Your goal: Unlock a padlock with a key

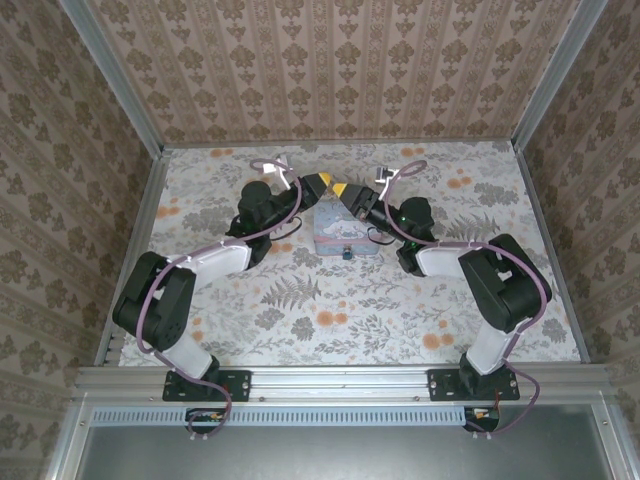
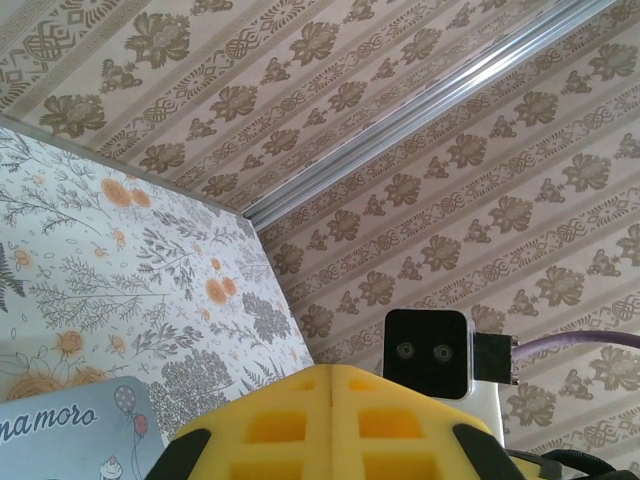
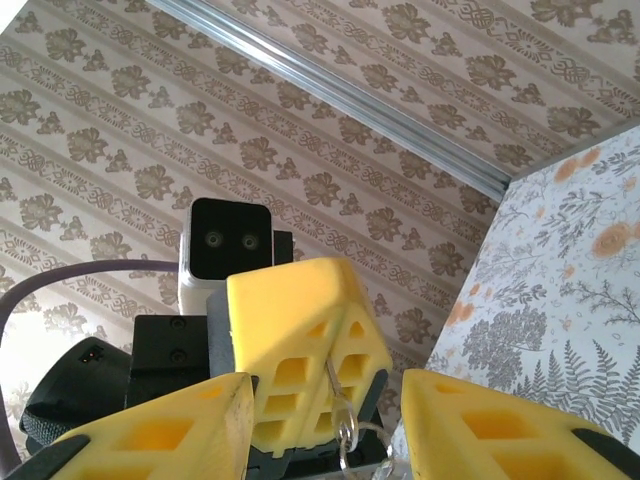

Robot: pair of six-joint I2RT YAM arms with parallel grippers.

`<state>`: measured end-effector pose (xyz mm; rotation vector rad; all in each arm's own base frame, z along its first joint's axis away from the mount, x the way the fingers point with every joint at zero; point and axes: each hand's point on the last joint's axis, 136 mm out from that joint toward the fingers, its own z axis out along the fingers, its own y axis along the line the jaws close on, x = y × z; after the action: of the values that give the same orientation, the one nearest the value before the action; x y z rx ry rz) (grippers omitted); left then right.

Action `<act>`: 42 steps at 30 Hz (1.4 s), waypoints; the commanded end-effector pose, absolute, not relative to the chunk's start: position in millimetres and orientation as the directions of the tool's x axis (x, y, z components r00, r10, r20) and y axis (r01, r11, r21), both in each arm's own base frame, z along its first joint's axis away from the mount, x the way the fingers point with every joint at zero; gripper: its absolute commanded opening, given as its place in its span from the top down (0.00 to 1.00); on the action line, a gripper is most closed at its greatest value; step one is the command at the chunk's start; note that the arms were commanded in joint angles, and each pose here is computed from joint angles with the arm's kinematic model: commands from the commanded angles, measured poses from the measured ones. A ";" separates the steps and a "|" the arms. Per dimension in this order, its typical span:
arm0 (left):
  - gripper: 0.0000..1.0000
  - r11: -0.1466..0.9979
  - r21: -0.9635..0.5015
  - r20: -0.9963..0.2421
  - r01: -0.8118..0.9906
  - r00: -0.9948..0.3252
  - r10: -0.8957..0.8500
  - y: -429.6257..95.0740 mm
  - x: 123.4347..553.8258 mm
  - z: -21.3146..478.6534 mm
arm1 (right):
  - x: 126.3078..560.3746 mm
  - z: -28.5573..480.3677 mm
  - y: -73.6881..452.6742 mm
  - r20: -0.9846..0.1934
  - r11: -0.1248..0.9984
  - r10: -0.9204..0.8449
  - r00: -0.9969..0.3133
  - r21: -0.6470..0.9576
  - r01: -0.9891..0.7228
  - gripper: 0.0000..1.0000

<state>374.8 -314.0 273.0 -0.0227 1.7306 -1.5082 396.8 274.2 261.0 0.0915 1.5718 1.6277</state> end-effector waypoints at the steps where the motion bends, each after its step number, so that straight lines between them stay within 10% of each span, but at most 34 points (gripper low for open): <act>1: 1.00 0.259 -0.826 -0.556 0.501 -0.648 -0.521 -315.5 371.8 280.7 | 395.2 271.7 281.2 -0.511 0.124 0.589 -0.625 0.822 -0.555 0.56; 42: 1.00 0.265 -0.828 -0.551 0.494 -0.633 -0.543 -315.4 371.3 277.5 | 400.8 258.0 281.2 -0.479 0.135 0.607 -0.634 0.848 -0.513 1.00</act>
<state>376.3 -313.6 270.3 -0.0610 1.7148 -1.4907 396.7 285.7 250.5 0.0872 1.5966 1.6463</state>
